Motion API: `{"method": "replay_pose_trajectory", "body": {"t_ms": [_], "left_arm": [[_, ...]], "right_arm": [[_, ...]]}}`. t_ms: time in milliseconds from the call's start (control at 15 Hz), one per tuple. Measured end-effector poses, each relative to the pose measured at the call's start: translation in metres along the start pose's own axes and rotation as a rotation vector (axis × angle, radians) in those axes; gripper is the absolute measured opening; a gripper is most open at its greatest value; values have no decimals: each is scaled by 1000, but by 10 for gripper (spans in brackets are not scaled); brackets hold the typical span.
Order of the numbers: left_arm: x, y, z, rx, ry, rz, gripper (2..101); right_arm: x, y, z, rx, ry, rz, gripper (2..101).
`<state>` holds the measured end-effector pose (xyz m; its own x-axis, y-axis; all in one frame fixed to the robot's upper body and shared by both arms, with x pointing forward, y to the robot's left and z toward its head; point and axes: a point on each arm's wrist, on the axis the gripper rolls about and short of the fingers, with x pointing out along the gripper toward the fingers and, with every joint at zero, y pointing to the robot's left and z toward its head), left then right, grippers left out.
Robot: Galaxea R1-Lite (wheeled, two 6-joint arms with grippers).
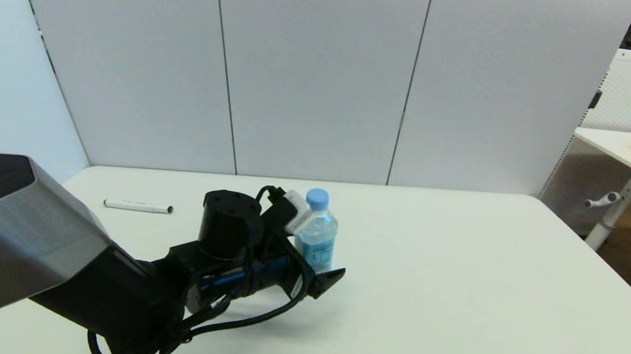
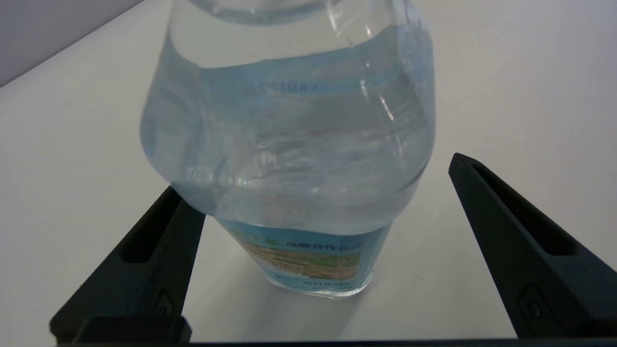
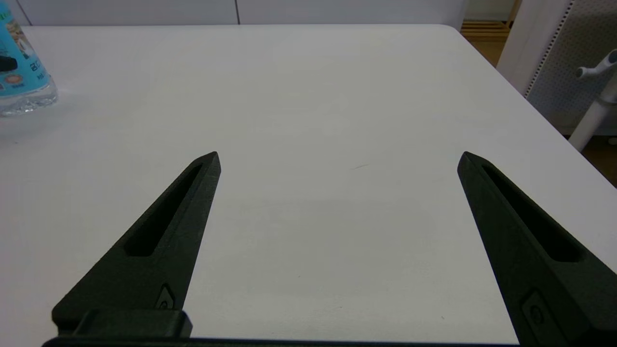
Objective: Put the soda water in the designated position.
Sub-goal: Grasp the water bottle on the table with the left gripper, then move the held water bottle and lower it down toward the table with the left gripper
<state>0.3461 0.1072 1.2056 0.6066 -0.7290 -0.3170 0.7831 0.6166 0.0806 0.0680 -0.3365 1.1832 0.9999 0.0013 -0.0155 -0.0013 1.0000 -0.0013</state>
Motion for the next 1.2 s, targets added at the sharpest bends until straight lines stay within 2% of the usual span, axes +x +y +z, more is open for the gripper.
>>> {"method": "replay_pose_trajectory", "body": {"t_ms": [67,133,333,467,600,867,1200], "left_arm": [[2,0,-1,-1,1,0,979],[3,0,-1,-1,1,-1,926],[6,1,-3,-3,5,-1,648],[8,1,-4,-3,5,-1,531],[9,1,-4,-1,1,-1,493],[7,2,3,6,-17,5,488],[-21,7,44,-15,-155,77,488]], "right_arm": [[0,0,0,0,0,0,973],[0,0,0,0,0,0,973],[0,0,0,1,0,0,973],[0,0,0,0,0,0,973],[0,0,0,0,0,0,973],[0,0,0,0,0,0,973],[0,0,0,1,0,0,973]]}}
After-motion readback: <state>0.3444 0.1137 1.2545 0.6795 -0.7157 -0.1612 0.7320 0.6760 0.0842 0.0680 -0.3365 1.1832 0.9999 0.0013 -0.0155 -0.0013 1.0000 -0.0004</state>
